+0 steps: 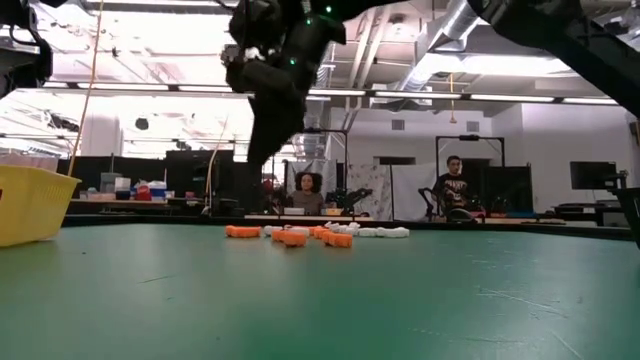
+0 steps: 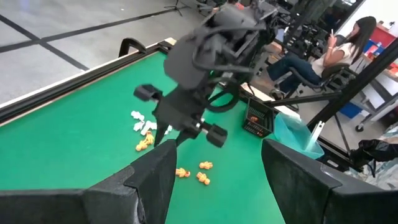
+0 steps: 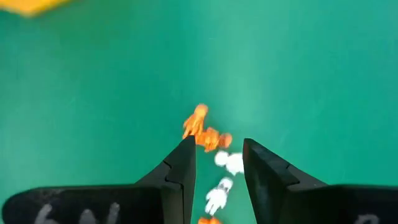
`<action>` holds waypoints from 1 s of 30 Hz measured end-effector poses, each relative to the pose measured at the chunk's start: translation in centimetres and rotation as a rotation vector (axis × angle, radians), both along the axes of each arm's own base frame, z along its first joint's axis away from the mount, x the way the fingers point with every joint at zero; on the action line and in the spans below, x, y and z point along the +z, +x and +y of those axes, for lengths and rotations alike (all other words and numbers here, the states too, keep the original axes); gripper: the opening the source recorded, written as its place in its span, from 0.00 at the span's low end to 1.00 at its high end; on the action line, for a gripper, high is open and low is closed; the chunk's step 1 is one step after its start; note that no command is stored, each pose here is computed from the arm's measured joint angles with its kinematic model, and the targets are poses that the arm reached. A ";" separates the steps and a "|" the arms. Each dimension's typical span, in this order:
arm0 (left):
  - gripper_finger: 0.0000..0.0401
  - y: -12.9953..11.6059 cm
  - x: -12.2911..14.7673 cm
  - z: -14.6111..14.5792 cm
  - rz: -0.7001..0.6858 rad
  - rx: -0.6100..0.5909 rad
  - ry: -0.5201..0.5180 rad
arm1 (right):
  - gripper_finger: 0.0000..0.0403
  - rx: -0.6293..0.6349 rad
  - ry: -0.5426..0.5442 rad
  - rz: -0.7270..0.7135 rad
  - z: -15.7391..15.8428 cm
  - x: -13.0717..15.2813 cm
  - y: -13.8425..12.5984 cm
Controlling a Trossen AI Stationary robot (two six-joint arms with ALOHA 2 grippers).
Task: Sort Halloween decoration
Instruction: Put the orange skeleton model into the yellow bin
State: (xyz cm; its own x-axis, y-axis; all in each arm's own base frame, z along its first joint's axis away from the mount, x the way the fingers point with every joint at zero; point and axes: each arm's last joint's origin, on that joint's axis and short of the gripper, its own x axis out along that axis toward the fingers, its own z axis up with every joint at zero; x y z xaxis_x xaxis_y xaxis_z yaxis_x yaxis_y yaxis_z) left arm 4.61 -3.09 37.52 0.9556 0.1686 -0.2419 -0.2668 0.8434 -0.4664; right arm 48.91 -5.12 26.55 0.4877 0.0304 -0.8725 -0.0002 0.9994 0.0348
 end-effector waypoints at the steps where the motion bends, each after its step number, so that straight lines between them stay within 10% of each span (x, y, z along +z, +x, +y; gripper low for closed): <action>1: 0.56 0.0 0.0 0.0 0.000 0.000 0.001 | 0.31 -0.001 0.006 -0.007 0.1 -0.7 0.2; 30: 0.56 0.0 -0.1 0.0 0.005 0.001 0.002 | 0.31 -0.121 -0.029 0.016 2.4 -9.5 2.7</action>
State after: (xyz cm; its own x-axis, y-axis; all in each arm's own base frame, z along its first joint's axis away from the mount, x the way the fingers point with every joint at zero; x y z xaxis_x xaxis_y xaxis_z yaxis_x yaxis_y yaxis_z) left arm 4.59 -3.05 37.43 0.9541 0.1703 -0.2464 -0.2703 0.8440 -0.4633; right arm 51.63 -2.72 17.06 0.4721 -0.0533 -0.8800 0.1204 0.9927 0.0045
